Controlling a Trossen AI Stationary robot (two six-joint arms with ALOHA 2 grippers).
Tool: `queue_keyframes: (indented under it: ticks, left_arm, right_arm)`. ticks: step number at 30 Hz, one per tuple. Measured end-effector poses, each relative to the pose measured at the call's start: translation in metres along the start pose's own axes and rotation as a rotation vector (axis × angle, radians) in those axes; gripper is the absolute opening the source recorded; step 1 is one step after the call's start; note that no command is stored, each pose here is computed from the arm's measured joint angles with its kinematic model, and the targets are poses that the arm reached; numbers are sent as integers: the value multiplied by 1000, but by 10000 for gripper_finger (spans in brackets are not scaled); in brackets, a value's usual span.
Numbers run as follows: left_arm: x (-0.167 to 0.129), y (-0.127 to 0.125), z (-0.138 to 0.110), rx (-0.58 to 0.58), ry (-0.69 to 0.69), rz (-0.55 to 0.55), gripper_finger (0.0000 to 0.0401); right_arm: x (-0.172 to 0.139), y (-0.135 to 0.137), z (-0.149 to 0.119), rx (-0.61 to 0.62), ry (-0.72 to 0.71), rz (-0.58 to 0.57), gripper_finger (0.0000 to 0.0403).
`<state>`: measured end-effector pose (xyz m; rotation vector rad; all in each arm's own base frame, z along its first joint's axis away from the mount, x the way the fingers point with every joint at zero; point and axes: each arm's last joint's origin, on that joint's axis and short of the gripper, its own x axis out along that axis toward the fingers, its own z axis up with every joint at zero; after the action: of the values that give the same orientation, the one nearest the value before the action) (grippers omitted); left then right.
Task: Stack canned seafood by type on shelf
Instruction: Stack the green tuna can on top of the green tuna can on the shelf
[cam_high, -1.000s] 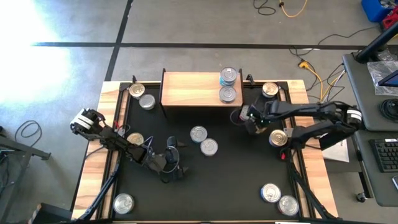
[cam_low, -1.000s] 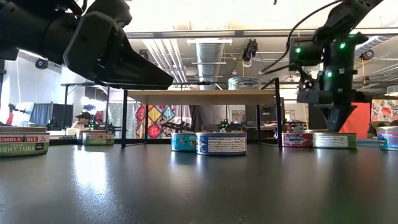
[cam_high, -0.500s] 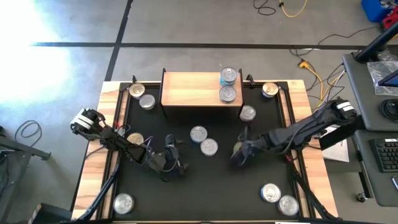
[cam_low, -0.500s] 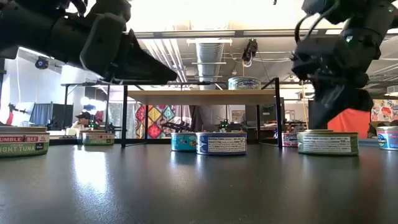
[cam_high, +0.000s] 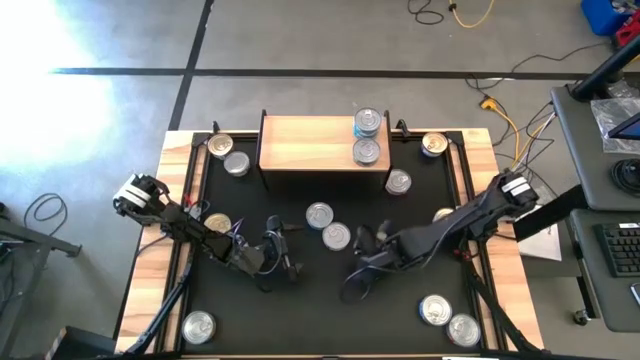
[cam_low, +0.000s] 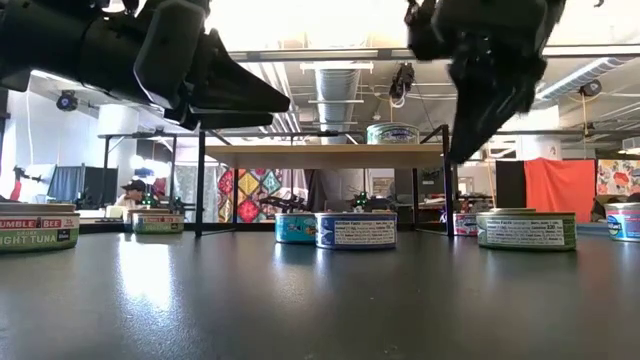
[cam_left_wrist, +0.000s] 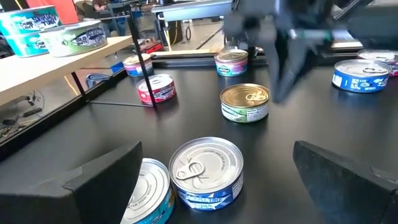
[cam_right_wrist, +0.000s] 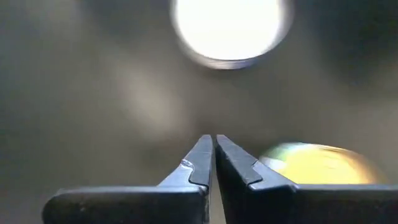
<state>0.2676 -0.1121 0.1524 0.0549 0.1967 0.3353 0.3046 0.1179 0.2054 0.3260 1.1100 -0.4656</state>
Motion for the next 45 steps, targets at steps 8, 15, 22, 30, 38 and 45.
queue_keyframes:
  ticks: [8,15,22,30,38,45]
  left_arm:
    - [0,0,0,-13,1,0,400]
    - [0,0,-1,-8,8,0,400]
    - [3,-2,-11,-14,35,-6,400]
    - [5,-4,-15,-26,33,-6,400]
    - [5,-4,-12,-17,12,-7,400]
    - [5,-4,-13,-12,17,-6,400]
  right_arm:
    - [-30,-50,-13,49,75,-421,12]
    - [-8,-88,-34,132,167,-462,12]
    - [14,-109,-48,214,217,-375,12]
    - [22,-96,-50,251,293,-176,12]
    - [30,-72,-40,258,207,58,12]
    - [44,-46,-28,210,84,261,12]
